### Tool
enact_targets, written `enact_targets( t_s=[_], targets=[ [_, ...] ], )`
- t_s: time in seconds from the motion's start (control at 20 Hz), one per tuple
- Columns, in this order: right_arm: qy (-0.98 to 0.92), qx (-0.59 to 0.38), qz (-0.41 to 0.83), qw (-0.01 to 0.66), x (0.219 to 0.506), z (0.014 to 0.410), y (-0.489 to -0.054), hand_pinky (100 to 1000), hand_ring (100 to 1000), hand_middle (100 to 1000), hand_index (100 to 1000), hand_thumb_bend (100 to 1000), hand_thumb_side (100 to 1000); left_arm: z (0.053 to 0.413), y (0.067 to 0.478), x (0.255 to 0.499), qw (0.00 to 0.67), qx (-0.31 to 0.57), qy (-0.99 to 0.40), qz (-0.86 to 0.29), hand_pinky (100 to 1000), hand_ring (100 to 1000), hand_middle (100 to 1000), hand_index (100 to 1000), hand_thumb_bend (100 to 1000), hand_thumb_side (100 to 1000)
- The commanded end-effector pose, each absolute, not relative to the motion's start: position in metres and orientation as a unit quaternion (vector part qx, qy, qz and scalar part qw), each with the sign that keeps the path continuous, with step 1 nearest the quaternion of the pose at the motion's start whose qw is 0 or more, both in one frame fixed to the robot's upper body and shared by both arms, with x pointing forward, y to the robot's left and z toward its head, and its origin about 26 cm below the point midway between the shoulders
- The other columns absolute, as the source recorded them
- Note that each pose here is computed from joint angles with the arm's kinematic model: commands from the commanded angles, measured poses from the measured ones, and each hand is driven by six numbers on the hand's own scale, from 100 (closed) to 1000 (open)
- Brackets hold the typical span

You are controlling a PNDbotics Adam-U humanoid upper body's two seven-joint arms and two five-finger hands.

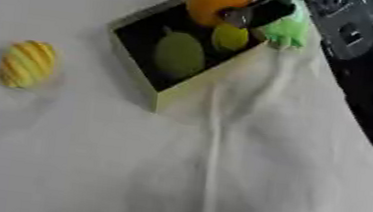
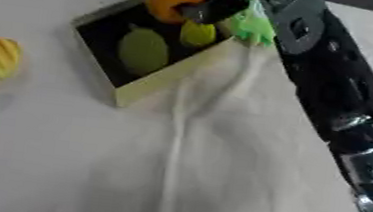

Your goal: Pick up objects on the table and place them in the box.

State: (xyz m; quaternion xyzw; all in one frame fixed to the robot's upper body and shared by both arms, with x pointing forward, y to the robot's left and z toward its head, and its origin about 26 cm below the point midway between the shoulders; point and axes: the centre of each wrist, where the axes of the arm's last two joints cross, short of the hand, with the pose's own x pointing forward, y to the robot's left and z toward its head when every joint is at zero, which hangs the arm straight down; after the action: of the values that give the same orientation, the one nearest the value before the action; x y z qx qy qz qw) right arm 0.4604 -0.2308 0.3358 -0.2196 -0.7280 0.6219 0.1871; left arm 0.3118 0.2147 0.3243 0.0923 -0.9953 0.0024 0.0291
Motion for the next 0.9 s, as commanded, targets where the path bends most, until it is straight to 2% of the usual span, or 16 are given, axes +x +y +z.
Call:
enact_targets(
  t_s=[0.05,0.15,0.2,0.25,0.5,0.7,0.9],
  targets=[
    [-0.734,-0.239,0.610,0.182,0.4633,0.3444,-0.2317,826,777,492,638,100,100,0.3321,0.2130,0.3069,0.011,0.086,-0.996,-0.002,709,747,746,847,444,432],
    [-0.733,-0.243,0.608,0.184,0.4662,0.3409,-0.2305,836,800,530,683,100,100,0.3323,0.2125,0.3068,0.011,0.085,-0.996,-0.003,709,747,746,848,444,432],
    [-0.731,-0.245,0.610,0.182,0.4669,0.3402,-0.2300,849,837,585,732,188,100,0.3323,0.2124,0.3068,0.011,0.085,-0.996,-0.003,709,747,746,847,444,432],
    [-0.729,-0.248,0.613,0.178,0.4672,0.3399,-0.2298,856,855,622,752,256,198,0.3323,0.2124,0.3068,0.011,0.085,-0.996,-0.003,708,747,745,847,444,433],
    [-0.709,-0.264,0.634,0.159,0.4676,0.3399,-0.2327,879,900,721,838,400,294,0.3322,0.2116,0.3068,0.012,0.083,-0.996,-0.005,708,747,745,845,445,431],
    [-0.701,-0.267,0.644,0.150,0.4666,0.3432,-0.2353,898,930,757,862,456,317,0.3316,0.2117,0.3069,0.013,0.083,-0.996,-0.006,708,747,745,846,446,431],
    [-0.697,-0.266,0.648,0.150,0.4647,0.3462,-0.2380,903,936,750,862,464,309,0.3306,0.2119,0.3070,0.015,0.084,-0.996,-0.007,708,748,745,846,445,432]
  ],
)
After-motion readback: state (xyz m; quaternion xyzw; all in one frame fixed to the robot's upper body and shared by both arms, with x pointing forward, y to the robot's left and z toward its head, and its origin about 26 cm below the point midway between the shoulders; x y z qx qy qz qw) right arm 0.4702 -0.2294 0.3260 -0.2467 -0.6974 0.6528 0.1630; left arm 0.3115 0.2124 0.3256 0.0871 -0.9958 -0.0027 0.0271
